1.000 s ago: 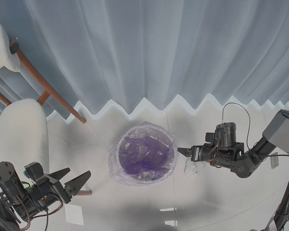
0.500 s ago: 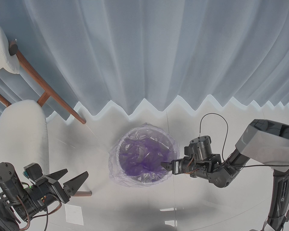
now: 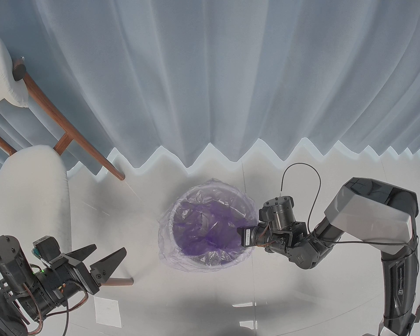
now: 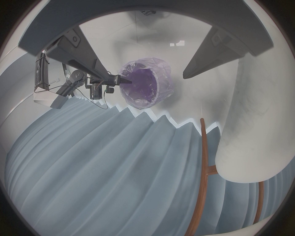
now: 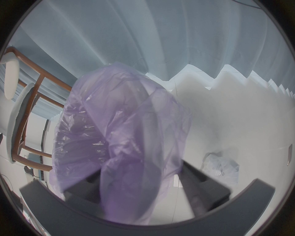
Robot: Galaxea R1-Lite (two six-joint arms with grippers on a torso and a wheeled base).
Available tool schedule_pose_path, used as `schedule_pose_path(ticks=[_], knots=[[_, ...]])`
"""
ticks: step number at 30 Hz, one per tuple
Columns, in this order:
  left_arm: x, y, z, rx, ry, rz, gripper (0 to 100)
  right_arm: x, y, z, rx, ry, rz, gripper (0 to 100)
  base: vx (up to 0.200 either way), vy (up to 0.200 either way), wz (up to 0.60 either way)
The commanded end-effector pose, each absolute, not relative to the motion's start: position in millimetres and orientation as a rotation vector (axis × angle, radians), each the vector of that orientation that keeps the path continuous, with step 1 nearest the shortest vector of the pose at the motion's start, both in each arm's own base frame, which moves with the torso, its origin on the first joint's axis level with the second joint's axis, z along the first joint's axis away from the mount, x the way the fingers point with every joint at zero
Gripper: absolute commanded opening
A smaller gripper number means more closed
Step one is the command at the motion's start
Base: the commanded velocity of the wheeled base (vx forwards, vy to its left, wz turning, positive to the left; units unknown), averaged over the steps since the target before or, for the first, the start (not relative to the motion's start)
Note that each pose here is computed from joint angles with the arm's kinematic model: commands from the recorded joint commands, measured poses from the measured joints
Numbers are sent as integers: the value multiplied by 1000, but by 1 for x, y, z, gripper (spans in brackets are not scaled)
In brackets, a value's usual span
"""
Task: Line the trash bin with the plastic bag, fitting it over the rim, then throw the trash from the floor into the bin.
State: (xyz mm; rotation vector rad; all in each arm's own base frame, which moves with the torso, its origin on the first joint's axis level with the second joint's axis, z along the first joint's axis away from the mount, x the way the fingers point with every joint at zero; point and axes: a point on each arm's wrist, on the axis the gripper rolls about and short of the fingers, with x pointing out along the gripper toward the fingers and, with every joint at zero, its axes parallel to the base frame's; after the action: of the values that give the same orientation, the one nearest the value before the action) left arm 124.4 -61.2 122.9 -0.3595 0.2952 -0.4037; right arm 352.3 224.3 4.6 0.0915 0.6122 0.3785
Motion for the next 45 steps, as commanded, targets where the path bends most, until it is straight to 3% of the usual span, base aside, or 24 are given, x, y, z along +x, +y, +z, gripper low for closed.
schedule_pose_path(ticks=[1, 8, 15, 22, 27, 33, 45], knots=[[122, -58, 119, -356, 305, -388, 100, 350, 222, 2, 86, 623, 368, 0, 0, 0, 0], [124, -55, 120, -330, 293, -397, 100, 338, 185, 45, 94, 573, 342, 0, 0, 0, 0], [129, -62, 127, -380, 312, -551, 100, 309, 130, 105, 127, 495, 559, 0, 0, 0, 0], [157, -83, 130, -631, 477, -659, 100, 292, 90, 118, 170, 479, 716, 0, 0, 0, 0], [174, -90, 132, -736, 519, -648, 100, 281, 86, 118, 168, 485, 785, 0, 0, 0, 0], [193, -99, 134, -942, 700, -783, 100, 272, 88, 116, 166, 490, 854, 0, 0, 0, 0], [237, -123, 109, -988, 786, -795, 100, 265, 96, 121, 148, 470, 889, 0, 0, 0, 0]])
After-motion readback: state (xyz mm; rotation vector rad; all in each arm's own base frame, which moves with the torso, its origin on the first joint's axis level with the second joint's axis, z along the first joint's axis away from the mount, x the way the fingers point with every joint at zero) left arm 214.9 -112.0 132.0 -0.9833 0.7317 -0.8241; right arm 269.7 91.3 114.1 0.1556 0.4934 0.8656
